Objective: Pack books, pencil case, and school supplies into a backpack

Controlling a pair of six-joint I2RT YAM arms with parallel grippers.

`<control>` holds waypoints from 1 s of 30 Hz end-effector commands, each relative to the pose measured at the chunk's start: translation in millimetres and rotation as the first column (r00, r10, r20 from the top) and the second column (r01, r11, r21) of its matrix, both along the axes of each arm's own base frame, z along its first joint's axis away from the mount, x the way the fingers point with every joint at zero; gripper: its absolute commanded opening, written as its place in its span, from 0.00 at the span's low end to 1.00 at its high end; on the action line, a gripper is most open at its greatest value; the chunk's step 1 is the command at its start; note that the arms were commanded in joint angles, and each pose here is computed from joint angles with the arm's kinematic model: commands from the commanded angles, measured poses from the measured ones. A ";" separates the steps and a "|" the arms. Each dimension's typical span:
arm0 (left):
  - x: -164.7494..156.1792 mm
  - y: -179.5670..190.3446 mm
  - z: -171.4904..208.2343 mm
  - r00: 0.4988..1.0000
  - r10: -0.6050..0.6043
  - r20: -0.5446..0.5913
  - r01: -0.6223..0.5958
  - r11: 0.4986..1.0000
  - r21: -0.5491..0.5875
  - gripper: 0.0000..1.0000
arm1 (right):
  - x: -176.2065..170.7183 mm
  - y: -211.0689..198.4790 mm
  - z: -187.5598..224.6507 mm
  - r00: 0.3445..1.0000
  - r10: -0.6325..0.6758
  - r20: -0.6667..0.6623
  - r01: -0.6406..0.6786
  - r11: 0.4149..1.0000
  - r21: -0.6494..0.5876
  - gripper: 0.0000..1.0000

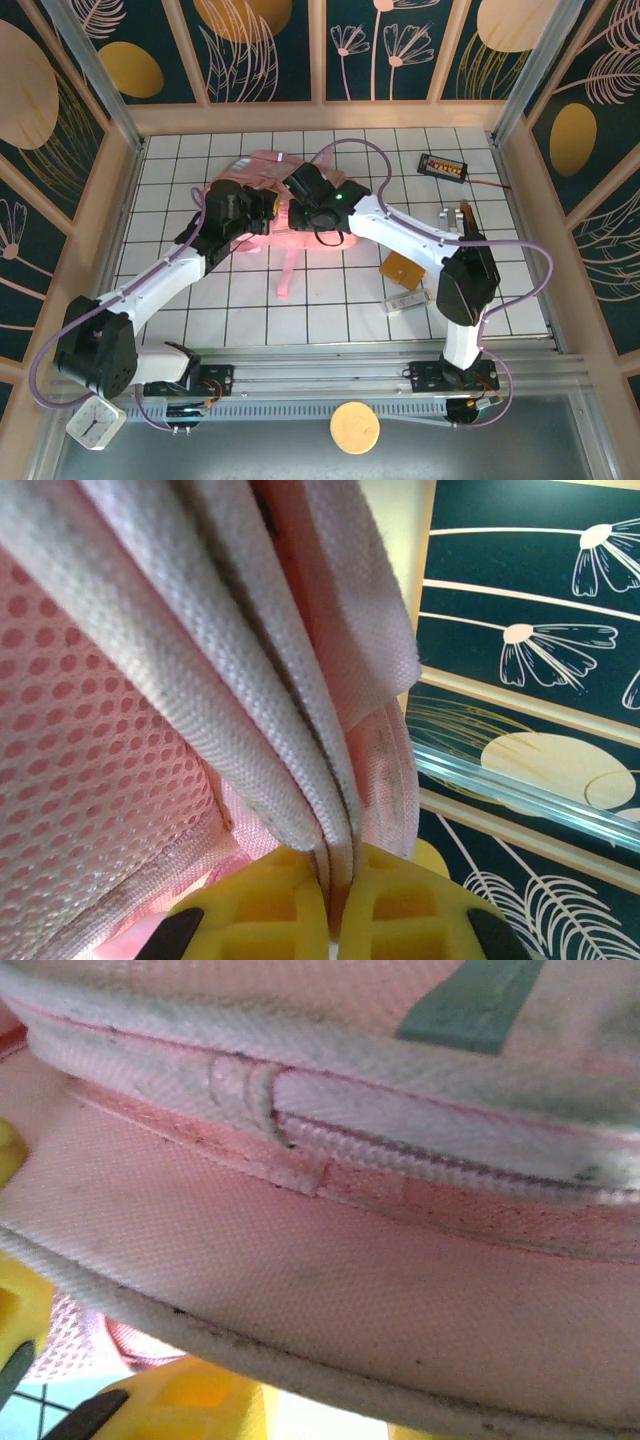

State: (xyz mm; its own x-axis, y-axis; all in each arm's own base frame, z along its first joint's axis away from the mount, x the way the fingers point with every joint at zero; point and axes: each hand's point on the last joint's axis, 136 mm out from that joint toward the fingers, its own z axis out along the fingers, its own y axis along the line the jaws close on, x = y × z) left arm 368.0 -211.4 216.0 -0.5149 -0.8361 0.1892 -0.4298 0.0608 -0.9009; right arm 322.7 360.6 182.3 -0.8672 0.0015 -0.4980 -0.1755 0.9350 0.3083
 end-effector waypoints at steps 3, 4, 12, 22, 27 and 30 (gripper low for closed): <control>2.0 -26.9 74.0 0.979 -0.083 0.185 0.107 0.987 -0.120 0.00 | 26.1 1.4 16.0 0.991 -0.038 0.127 0.041 0.999 -0.021 0.30; 2.1 -27.7 75.1 0.979 -0.086 0.186 0.110 0.986 -0.121 0.00 | 27.9 1.6 18.0 0.990 -0.040 0.138 0.043 0.999 -0.019 0.30; 4.7 -32.9 76.5 0.978 -0.108 0.179 0.131 0.984 -0.123 0.00 | 39.8 2.8 25.9 0.978 -0.046 0.202 0.053 0.998 -0.033 0.22; 7.4 -38.8 81.2 0.975 -0.129 0.179 0.153 0.980 -0.128 0.00 | 49.6 1.4 34.1 0.960 -0.054 0.276 0.065 0.997 -0.031 0.00; 5.9 -34.6 77.8 0.976 -0.120 0.182 0.142 0.983 -0.113 0.00 | 38.4 -7.7 26.4 0.981 -0.026 0.192 0.033 0.999 -0.034 0.00; 2.0 -27.2 61.2 0.981 -0.106 0.160 0.122 0.988 -0.092 0.00 | 25.9 -22.8 14.1 0.996 -0.014 0.088 0.016 1.000 -0.026 0.00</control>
